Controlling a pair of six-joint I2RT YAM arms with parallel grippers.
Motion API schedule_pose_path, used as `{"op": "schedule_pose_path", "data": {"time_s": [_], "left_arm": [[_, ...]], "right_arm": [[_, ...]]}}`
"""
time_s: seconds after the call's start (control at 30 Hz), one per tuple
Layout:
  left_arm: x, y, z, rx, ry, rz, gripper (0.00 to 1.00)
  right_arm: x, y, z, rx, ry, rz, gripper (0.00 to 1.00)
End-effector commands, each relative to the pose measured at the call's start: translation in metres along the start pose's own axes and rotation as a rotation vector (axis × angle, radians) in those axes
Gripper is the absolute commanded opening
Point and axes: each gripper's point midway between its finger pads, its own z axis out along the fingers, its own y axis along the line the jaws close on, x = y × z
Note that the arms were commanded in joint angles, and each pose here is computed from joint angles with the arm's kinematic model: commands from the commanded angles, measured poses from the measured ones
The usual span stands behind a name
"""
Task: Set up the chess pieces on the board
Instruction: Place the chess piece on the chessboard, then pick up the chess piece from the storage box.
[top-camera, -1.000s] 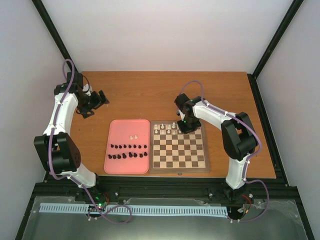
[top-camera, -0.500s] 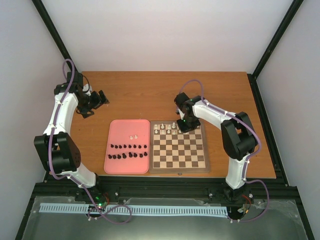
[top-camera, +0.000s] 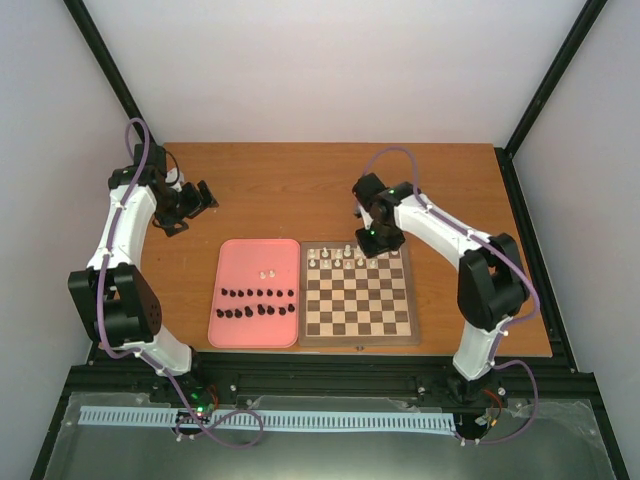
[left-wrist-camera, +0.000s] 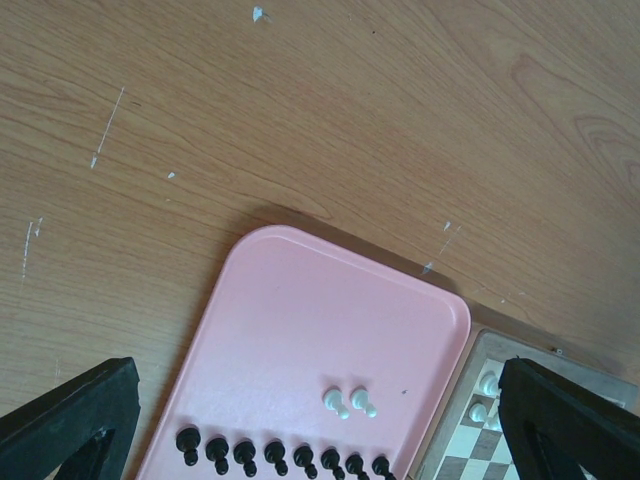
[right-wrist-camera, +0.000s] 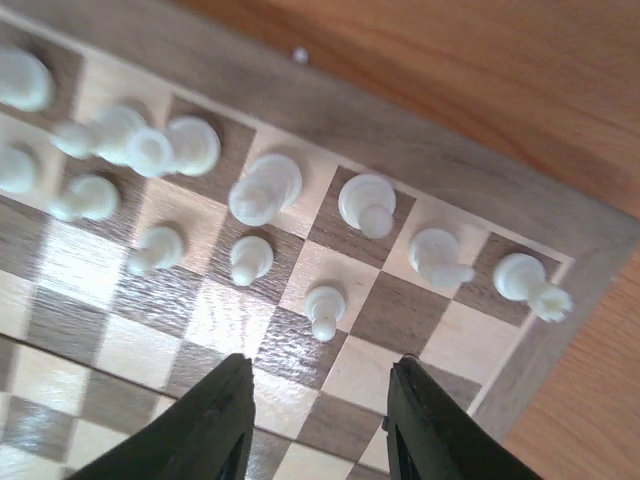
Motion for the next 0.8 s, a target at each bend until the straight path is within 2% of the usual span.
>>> {"op": "schedule_pose_path", "data": {"time_s": [0.0,0.17,0.3,0.57,0.67,0.77], "left_arm": [[-0.008,-0.005,-0.006,0.004,-0.024,0.027,1.00],[-0.010,-0.005,-0.009,0.002,-0.034,0.022,1.00],[-0.013,-0.005,-0.016,-0.006,-0.061,0.021,1.00],[-0.011,-0.003,-0.017,-0.016,-0.061,0.022,1.00],[-0.012,-0.004,-0.017,-0.015,-0.062,0.020,1.00],[-0.010,-0.003,-0.016,-0.015,-0.057,0.018,1.00]], "right_arm": [[-0.016,-0.001,-0.052,-0.016,-0.117,0.019,0.41],[-0.035,0.023,-0.074,-0.123,-0.173,0.015,0.44],[-0.059,0.056,-0.076,-0.154,-0.192,-0.049,0.46],[-0.105,0.185,-0.087,-0.321,-0.247,-0.305,0.46],[-0.109,0.218,-0.076,-0.361,-0.237,-0.364,0.46],[-0.106,0.232,-0.052,-0.396,-0.185,-0.376,0.46]]}}
